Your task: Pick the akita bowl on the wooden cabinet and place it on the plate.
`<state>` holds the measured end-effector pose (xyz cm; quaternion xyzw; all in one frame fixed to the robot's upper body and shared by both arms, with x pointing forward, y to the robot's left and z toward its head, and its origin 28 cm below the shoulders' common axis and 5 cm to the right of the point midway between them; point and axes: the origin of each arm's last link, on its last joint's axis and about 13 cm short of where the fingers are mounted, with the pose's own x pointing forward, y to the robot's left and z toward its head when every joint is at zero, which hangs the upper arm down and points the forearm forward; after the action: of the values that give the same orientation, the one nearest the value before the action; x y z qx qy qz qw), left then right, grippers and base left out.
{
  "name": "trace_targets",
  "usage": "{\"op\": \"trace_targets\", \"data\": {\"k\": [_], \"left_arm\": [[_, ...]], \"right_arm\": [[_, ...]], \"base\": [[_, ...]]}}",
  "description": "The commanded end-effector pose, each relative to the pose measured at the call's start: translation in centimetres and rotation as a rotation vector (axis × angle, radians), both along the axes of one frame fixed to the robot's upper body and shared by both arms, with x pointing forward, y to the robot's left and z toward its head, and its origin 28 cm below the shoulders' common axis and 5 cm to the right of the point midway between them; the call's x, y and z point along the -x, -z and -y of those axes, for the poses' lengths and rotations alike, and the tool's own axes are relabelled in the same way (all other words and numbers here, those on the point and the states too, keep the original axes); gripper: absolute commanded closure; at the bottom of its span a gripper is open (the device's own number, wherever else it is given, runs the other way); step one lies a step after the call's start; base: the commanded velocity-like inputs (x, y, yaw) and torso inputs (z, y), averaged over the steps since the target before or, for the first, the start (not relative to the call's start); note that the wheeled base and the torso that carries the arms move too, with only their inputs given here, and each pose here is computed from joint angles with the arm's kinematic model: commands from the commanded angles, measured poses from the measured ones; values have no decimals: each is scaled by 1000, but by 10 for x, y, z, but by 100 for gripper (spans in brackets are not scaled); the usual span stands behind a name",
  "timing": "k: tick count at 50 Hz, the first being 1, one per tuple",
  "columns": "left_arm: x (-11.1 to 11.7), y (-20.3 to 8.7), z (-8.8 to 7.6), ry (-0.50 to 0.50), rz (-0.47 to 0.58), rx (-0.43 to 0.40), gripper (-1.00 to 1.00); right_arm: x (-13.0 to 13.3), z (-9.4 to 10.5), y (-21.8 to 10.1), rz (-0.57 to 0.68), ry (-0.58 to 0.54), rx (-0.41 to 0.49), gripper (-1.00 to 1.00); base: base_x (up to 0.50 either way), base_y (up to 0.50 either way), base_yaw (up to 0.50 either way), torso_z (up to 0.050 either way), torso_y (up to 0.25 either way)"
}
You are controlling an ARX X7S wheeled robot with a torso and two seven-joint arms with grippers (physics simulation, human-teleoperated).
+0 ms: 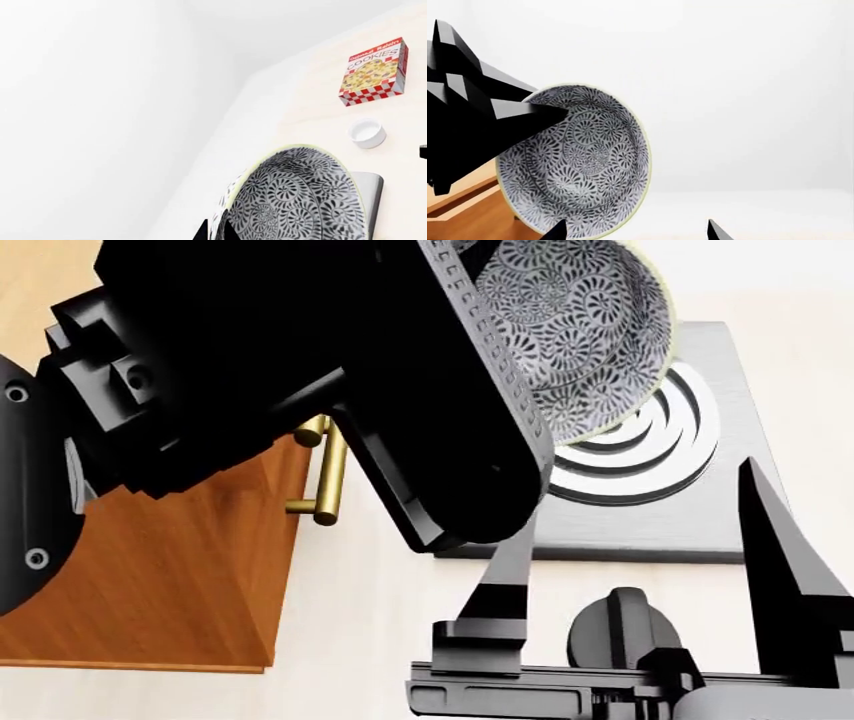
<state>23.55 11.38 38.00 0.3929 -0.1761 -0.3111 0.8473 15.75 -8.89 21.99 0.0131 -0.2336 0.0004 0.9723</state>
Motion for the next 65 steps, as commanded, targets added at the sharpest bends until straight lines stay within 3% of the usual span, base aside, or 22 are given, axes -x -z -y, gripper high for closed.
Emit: {"op": "trace_targets", "data": {"k": [1,65], "left_arm": [[0,-4,-6,-3,21,11,100],[9,16,-12,57,-17,-30,100]], "right_arm": [[0,0,0,0,3,2,-100],[-2,1,2,-6,33,3,-100]], "base": [[0,0,0,0,0],[0,0,0,0,0]]}}
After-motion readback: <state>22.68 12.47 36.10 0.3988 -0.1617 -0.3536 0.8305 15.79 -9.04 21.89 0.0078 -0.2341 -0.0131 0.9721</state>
